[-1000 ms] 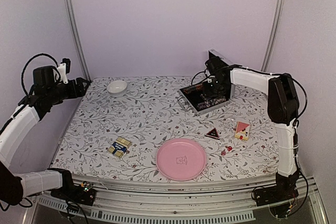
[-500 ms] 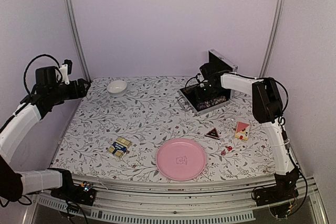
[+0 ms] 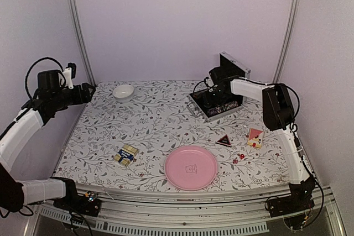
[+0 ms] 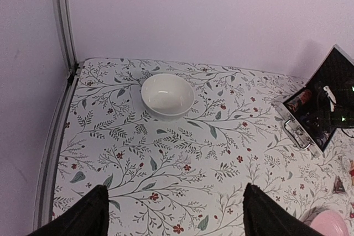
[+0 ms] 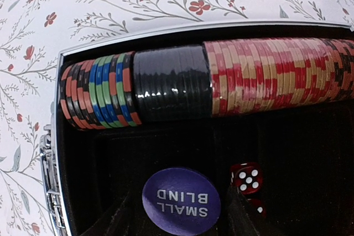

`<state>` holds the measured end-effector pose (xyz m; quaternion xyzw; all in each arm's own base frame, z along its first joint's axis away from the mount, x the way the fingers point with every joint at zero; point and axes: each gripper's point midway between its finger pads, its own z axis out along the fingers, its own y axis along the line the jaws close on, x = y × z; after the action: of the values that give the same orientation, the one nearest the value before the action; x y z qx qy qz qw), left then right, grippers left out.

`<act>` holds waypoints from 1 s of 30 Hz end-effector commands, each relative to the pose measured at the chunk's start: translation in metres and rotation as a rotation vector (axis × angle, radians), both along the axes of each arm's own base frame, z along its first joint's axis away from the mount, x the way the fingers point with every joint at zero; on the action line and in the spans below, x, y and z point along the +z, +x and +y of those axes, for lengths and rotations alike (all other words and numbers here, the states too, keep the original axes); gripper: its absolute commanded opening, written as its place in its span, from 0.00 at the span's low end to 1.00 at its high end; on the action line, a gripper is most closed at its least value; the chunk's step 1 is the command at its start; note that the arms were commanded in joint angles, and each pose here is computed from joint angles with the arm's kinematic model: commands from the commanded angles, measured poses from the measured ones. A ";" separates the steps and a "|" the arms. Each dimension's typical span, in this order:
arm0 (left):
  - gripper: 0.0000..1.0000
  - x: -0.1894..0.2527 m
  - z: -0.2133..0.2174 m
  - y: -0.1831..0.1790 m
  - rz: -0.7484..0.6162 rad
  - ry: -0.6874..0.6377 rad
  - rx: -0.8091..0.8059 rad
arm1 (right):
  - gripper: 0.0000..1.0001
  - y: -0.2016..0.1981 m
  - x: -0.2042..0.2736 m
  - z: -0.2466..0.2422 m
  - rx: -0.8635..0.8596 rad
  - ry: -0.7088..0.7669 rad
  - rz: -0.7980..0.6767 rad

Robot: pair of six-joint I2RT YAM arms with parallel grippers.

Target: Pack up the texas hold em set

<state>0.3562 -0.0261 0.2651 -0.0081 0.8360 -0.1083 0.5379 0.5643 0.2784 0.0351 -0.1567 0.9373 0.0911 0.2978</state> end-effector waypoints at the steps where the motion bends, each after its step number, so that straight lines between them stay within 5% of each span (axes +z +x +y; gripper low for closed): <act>1: 0.83 0.000 0.003 0.002 0.001 0.008 0.002 | 0.58 0.007 -0.002 0.007 0.024 0.024 -0.017; 17: 0.83 0.011 0.010 -0.003 -0.046 0.028 0.038 | 0.67 0.015 0.077 0.011 0.035 0.077 -0.144; 30: 0.84 0.013 0.012 -0.004 -0.053 0.039 0.053 | 0.63 -0.004 0.114 0.010 0.028 0.126 -0.163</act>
<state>0.3528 -0.0188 0.2754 -0.0157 0.8276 -0.0885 0.5541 0.5633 0.2876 0.1166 -0.1628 0.9111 0.1318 0.3549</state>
